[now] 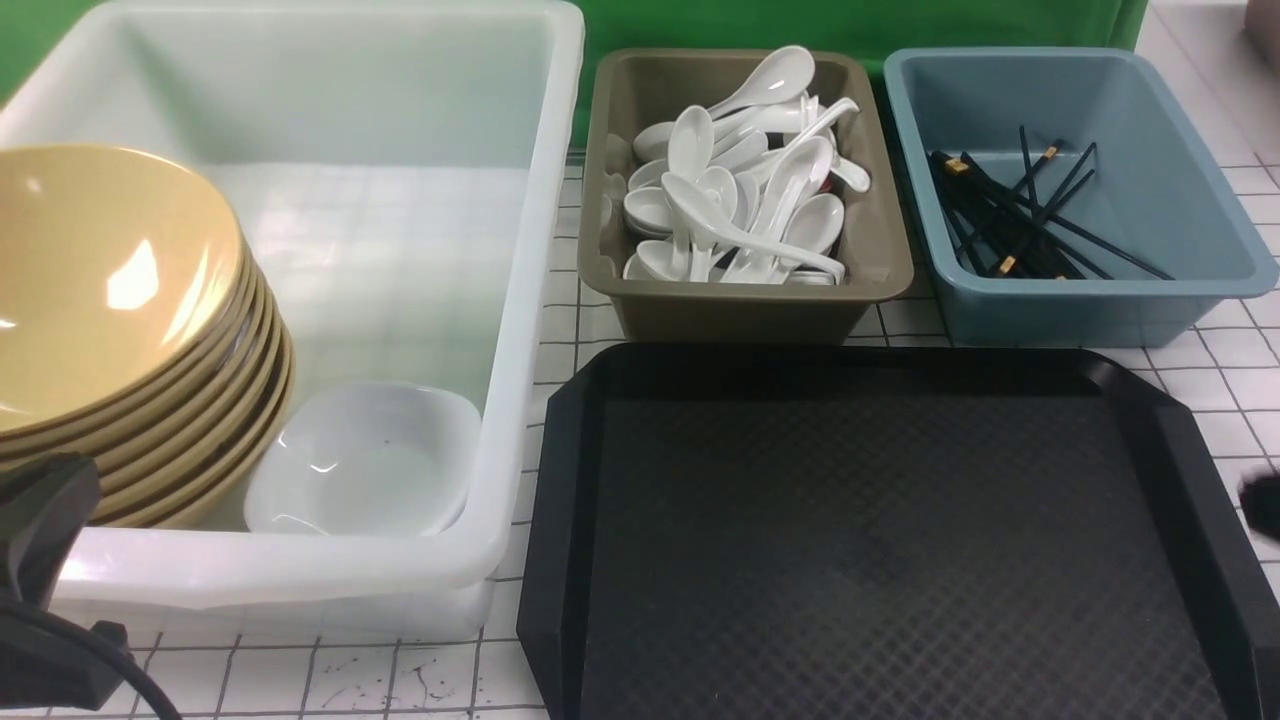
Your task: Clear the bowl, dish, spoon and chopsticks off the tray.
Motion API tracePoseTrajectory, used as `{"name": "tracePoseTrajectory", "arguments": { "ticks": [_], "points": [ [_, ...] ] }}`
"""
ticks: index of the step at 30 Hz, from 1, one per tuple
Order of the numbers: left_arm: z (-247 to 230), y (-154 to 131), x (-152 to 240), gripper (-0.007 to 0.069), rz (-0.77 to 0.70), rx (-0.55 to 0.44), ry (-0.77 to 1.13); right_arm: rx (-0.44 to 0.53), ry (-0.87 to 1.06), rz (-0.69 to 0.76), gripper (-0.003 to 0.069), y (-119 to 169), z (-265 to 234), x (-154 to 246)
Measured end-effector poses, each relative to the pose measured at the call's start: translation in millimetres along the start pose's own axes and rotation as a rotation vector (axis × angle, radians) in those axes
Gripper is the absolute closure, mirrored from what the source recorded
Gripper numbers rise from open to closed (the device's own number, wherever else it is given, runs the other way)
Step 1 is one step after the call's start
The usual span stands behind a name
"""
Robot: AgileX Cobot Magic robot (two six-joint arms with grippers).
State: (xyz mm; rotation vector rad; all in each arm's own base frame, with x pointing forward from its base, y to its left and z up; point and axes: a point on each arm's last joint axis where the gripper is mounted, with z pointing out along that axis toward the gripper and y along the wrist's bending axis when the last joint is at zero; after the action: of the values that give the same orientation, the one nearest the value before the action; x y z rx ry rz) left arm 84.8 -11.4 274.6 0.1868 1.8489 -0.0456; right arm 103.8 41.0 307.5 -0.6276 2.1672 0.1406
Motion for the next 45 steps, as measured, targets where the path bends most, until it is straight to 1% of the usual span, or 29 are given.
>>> {"name": "tracePoseTrajectory", "arguments": {
  "ticks": [2, 5, 6, 8, 9, 10, 11, 12, 13, 14, 15, 16, 18, 19, 21, 25, 28, 45],
  "points": [
    [0.0, 0.0, 0.0, 0.0631, 0.0, 0.0, 0.0, 0.024, -0.024, -0.015, 0.0622, 2.3, 2.8, 19.3],
    [0.0, 0.0, 0.0, 0.0631, 0.0, 0.0, 0.0, 0.096, -0.18, -0.023, 0.0622, 3.1, 7.6, 40.9],
    [0.0, 0.0, 0.0, 0.0631, 0.0, 0.0, 0.0, 0.113, -0.204, -0.019, 0.0622, 3.3, 11.2, 48.7],
    [0.0, 0.0, 0.0, 0.0631, 0.0, 0.0, 0.0, 0.214, -0.348, 0.011, 0.0622, 0.6, 14.4, 66.3],
    [0.0, 0.0, 0.0, 0.0631, 0.0, 0.0, 0.0, 0.212, -0.338, 0.012, 0.0622, 1.0, 16.5, 68.9],
    [0.0, 0.0, 0.0, 0.0631, 0.0, 0.0, 0.0, 0.292, -0.425, 0.05, 0.0622, -1.0, 16.9, 81.6],
    [0.0, 0.0, 0.0, 0.0631, 0.0, 0.0, 0.0, 0.331, -0.456, 0.07, 0.0622, -1.6, 18.0, 89.6],
    [0.0, 0.0, 0.0, 0.0631, 0.0, 0.0, 0.0, 0.339, -0.46, 0.074, 0.0622, -1.6, 18.2, 91.3],
    [0.0, 0.0, 0.0, 0.0631, 0.0, 0.0, 0.0, 0.387, -0.486, 0.1, 0.0622, -2.0, 19.4, 101.2],
    [0.0, 0.0, 0.0, 0.0631, 0.0, 0.0, 0.0, 0.417, -0.496, 0.12, 0.0622, -1.9, 21.4, 108.8],
    [0.0, 0.0, 0.0, 0.0631, 0.0, 0.0, 0.0, 0.422, -0.497, 0.122, 0.0622, -1.8, 21.7, 110.2],
    [0.0, 0.0, 0.0, 0.0631, -0.001, 0.0, 0.0, 0.462, -0.516, 0.152, 0.0622, -1.5, 22.8, 118.6],
    [0.0, 0.0, 0.1, 0.0631, -0.001, 0.0, 0.001, 0.494, -0.527, 0.201, 0.0622, -1.1, 26.3, 128.8],
    [0.0, 0.0, 0.1, 0.0631, -0.001, 0.0, 0.001, 0.495, -0.528, 0.201, 0.0622, -1.0, 26.5, 129.1],
    [0.0, -0.1, 0.2, 0.0631, -0.002, 0.001, 0.002, 0.492, -0.511, 0.252, 0.0622, -0.8, 27.4, 132.3],
    [0.0, -0.1, 0.6, 0.0631, -0.002, 0.001, 0.007, 0.458, -0.413, 0.312, 0.0622, 1.5, 32.5, 140.8],
    [0.0, -0.1, 0.6, 0.0631, -0.002, 0.001, 0.006, 0.454, -0.387, 0.315, 0.0622, 2.1, 33.8, 143.0],
    [0.0, -0.1, 0.6, 0.0631, -0.002, 0.001, 0.006, 0.452, -0.384, 0.318, 0.0622, 2.2, 33.8, 143.2]
  ]
}}
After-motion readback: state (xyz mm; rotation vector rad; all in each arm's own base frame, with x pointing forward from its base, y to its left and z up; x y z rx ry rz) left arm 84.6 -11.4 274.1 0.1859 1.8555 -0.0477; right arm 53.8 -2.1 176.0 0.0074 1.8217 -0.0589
